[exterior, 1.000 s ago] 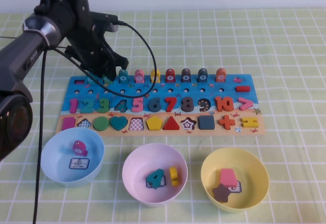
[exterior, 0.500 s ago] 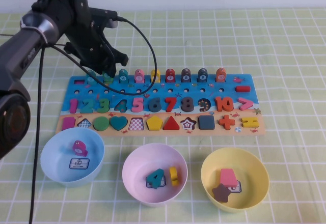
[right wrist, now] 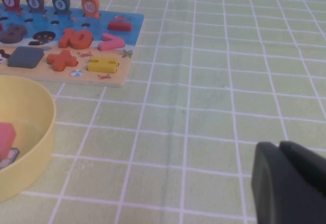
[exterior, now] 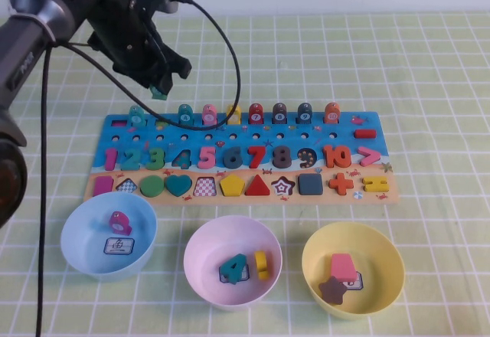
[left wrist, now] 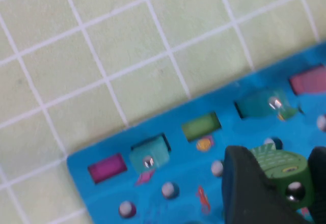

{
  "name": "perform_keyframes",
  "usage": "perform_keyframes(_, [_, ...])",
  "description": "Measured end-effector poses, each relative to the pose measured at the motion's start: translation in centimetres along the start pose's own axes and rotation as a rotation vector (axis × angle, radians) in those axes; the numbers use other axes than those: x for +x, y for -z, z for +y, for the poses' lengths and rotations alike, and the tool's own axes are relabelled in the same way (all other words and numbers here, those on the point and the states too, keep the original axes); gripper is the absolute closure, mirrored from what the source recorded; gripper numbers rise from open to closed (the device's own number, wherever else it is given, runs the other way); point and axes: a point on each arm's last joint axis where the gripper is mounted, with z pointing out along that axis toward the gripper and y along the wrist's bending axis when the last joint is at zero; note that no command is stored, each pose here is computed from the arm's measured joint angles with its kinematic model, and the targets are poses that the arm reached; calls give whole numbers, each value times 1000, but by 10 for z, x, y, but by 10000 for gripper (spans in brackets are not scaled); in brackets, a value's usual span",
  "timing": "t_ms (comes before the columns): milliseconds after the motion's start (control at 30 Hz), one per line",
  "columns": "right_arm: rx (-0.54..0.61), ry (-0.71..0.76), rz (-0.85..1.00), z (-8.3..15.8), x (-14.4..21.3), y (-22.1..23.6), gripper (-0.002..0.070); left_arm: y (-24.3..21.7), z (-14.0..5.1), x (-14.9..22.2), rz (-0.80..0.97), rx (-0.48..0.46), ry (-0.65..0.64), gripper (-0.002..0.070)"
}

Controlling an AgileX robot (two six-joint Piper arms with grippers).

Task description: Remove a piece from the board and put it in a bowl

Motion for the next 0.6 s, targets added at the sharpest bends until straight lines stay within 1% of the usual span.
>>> perform_keyframes(100, [0,0,0,0,0,0,694,15,-9,-1,0,-19,-33,473])
perform_keyframes(233, [0,0,0,0,0,0,694,40,-28,4,-8,-24,-78,473])
perform_keyframes(367, [0,0,0,0,0,0,694,72,-44,21,-8,-32,-118,473])
perform_keyframes(500, [0,0,0,0,0,0,694,89,-51,56,59,-36,-141,473])
perform_keyframes(600, [0,0,1,0,0,0,694,99,-53,89,116,-36,-120,473])
